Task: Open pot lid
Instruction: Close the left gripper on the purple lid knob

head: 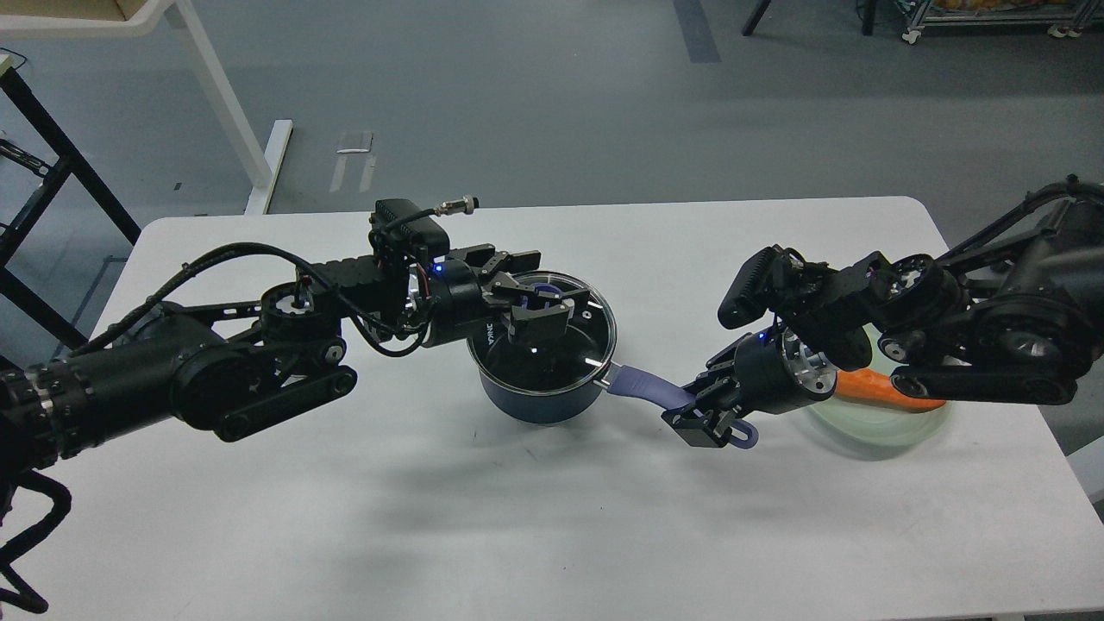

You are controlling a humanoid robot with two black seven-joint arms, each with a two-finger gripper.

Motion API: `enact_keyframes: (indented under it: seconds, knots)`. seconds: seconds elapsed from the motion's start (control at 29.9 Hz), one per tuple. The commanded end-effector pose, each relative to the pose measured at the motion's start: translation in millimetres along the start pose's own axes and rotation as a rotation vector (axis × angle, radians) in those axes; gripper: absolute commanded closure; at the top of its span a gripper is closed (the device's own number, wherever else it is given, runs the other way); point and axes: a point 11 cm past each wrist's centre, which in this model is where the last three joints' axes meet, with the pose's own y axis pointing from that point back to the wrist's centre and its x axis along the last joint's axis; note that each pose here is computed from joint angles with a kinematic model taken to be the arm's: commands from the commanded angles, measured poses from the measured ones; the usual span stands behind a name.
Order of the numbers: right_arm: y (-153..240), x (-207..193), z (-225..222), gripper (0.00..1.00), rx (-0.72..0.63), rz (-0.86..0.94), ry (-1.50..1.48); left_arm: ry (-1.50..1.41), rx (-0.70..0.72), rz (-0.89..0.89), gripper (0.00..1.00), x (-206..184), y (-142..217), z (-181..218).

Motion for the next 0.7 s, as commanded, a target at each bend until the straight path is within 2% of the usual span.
enact_keyframes:
  seconds: [0.0, 0.3, 0.57, 0.6, 0.67]
  knots:
    - [0, 1, 1, 0.78, -0.004, 0.001, 0.002, -0.015, 0.019, -0.001, 0.07, -6, 2, -6]
    - [-3, -3, 0, 0.78, 0.002, -0.006, -0.006, -0.013, 0.02, -0.029, 0.14, -18, 4, -7]
    - [-3, -3, 0, 0.78, 0.002, -0.007, -0.007, -0.038, 0.028, -0.025, 0.14, -25, 6, -11]
    - [-3, -3, 0, 0.77, 0.002, -0.007, -0.007, -0.038, 0.026, -0.022, 0.16, -24, 6, -10]
    - [-3, -3, 0, 0.77, 0.002, -0.007, -0.007, -0.043, 0.027, -0.019, 0.27, -23, 6, -11]
